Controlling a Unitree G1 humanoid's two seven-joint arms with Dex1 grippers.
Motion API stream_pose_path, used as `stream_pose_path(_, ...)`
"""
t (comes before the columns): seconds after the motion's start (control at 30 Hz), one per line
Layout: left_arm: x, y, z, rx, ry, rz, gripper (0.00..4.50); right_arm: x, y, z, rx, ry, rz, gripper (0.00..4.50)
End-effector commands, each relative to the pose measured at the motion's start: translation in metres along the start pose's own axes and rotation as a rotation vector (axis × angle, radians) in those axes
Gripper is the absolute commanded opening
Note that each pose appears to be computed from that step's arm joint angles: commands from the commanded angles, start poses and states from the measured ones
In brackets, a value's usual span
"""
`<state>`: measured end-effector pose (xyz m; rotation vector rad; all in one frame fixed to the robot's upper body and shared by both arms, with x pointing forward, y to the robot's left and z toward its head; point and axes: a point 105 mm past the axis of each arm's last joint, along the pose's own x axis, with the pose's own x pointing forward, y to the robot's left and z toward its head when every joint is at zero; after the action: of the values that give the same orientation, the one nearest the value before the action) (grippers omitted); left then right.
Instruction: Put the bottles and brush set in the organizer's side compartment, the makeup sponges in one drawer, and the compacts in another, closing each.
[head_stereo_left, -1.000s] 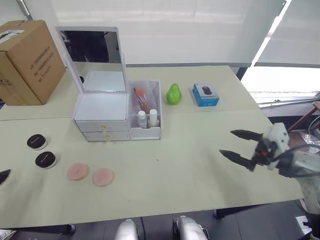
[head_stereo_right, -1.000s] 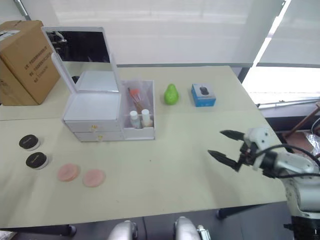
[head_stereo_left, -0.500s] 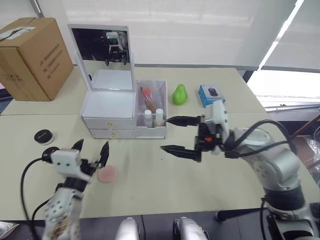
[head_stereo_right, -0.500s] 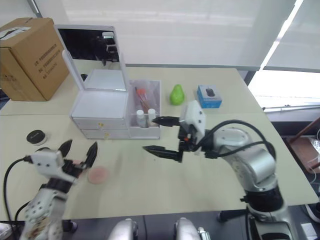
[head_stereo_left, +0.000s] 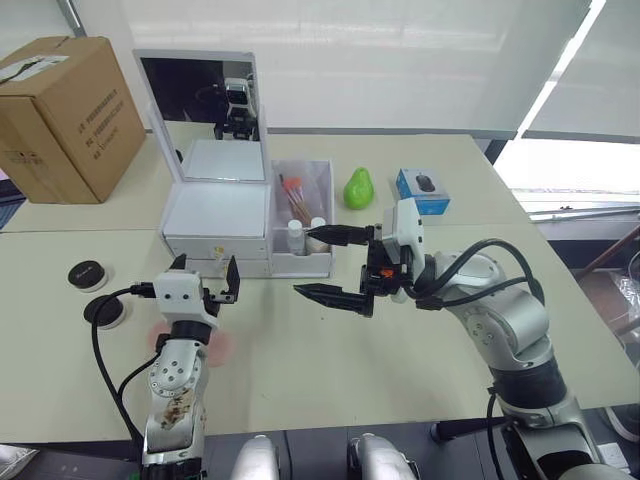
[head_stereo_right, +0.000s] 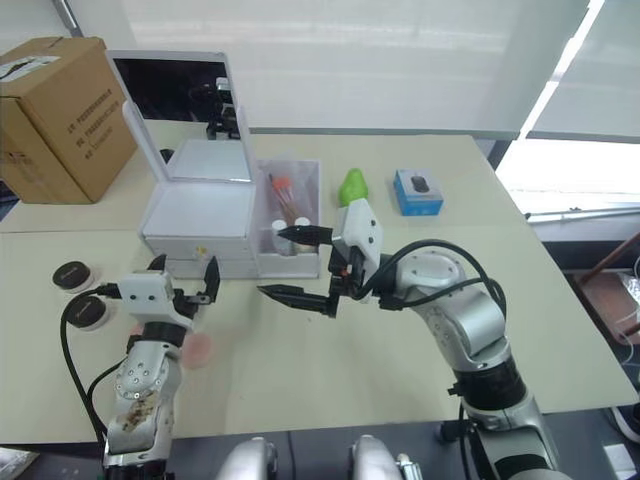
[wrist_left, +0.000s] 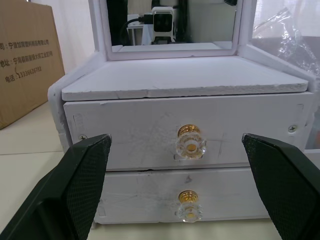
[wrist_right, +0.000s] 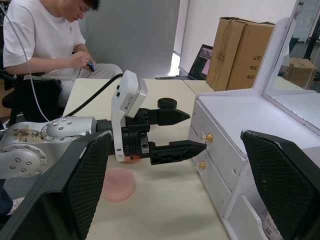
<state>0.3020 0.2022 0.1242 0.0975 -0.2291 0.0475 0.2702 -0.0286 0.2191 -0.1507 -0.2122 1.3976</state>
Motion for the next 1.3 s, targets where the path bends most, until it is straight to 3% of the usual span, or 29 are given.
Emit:
stream_pose_path(0.03,0.002,0.0,0.014,0.007,-0.07,0.006,4.31,0.0,0.0,0.009,-0.043,-0.028,-0.004,4.5)
stream_pose_path(0.17,0.003,-0.002,0.014,0.004,-0.08,-0.007,3.32,-0.001,0.001,0.008,-0.04,-0.022,-0.01,4.5)
stream_pose_path(0.5,0.01,-0.009,0.013,-0.012,-0.084,-0.02,0.06,-0.004,0.0,0.007,-0.037,-0.012,-0.02,4.5)
stream_pose_path(0.9,0.006,-0.007,0.013,-0.024,-0.081,-0.01,0.02,-0.005,0.0,0.005,-0.033,0.001,-0.031,4.5)
stream_pose_path(1.0,0.005,-0.004,0.014,-0.037,-0.083,0.0,0.65,-0.004,0.0,0.004,-0.031,0.005,-0.03,4.5)
stream_pose_path(1.17,0.007,-0.005,0.011,-0.041,-0.061,-0.012,2.21,-0.004,0.001,0.002,-0.022,0.011,-0.028,4.5)
stream_pose_path(1.3,0.009,-0.007,0.008,-0.039,-0.043,-0.025,2.21,-0.004,0.001,0.001,-0.019,0.017,-0.033,4.5)
